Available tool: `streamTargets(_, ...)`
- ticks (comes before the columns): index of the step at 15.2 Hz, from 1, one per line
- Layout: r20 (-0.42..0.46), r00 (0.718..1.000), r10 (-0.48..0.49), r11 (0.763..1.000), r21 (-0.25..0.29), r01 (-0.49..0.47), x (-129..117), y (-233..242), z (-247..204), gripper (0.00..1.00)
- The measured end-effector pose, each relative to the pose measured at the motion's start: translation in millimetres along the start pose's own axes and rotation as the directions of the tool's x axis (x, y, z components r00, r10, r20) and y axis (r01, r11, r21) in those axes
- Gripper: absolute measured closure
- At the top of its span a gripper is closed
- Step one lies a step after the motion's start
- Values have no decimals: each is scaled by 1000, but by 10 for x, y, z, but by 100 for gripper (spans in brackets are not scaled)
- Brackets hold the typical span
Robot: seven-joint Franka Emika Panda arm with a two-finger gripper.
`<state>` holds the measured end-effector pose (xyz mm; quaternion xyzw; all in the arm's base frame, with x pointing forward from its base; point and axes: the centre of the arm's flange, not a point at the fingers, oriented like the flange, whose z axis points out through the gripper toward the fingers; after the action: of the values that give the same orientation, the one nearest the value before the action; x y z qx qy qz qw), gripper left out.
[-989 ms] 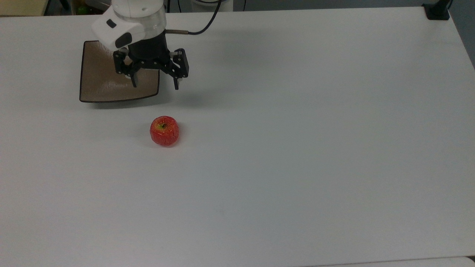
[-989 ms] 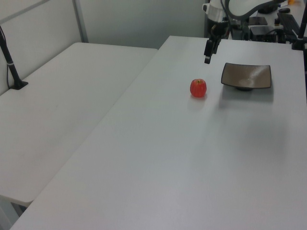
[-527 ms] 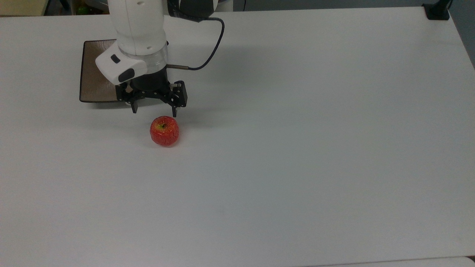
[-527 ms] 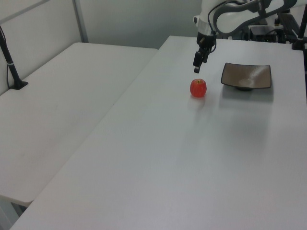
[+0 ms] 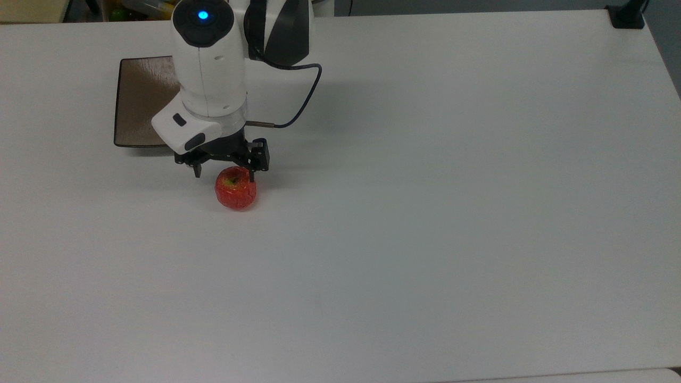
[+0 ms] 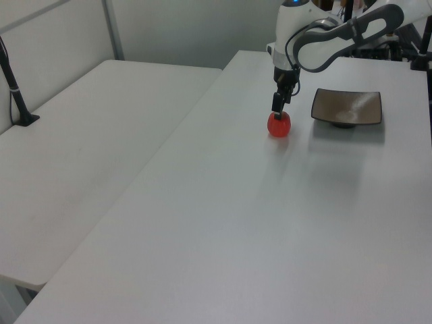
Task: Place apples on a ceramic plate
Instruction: 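Close the gripper around the red apple, then lift the apple and carry it over the brown plate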
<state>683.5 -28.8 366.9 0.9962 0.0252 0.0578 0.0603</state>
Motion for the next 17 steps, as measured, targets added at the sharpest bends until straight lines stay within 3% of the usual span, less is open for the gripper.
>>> streamTargets(5, 19, 1000, -12, 1000, 6, 12, 1, -94, 138, 0)
streamTargets(10, -13, 1000, 22, 999, -26, -22, 42, -99, 185, 2)
streamTargets(11, -18, 999, 30, 999, -31, -31, 48, -101, 200, 11)
streamTargets(12, -22, 999, 40, 999, -33, -40, 55, -105, 211, 28)
streamTargets(13, -25, 999, 44, 998, -33, -45, 62, -106, 199, 33)
streamTargets(17, -28, 998, 56, 998, -32, -57, 71, -122, 193, 33)
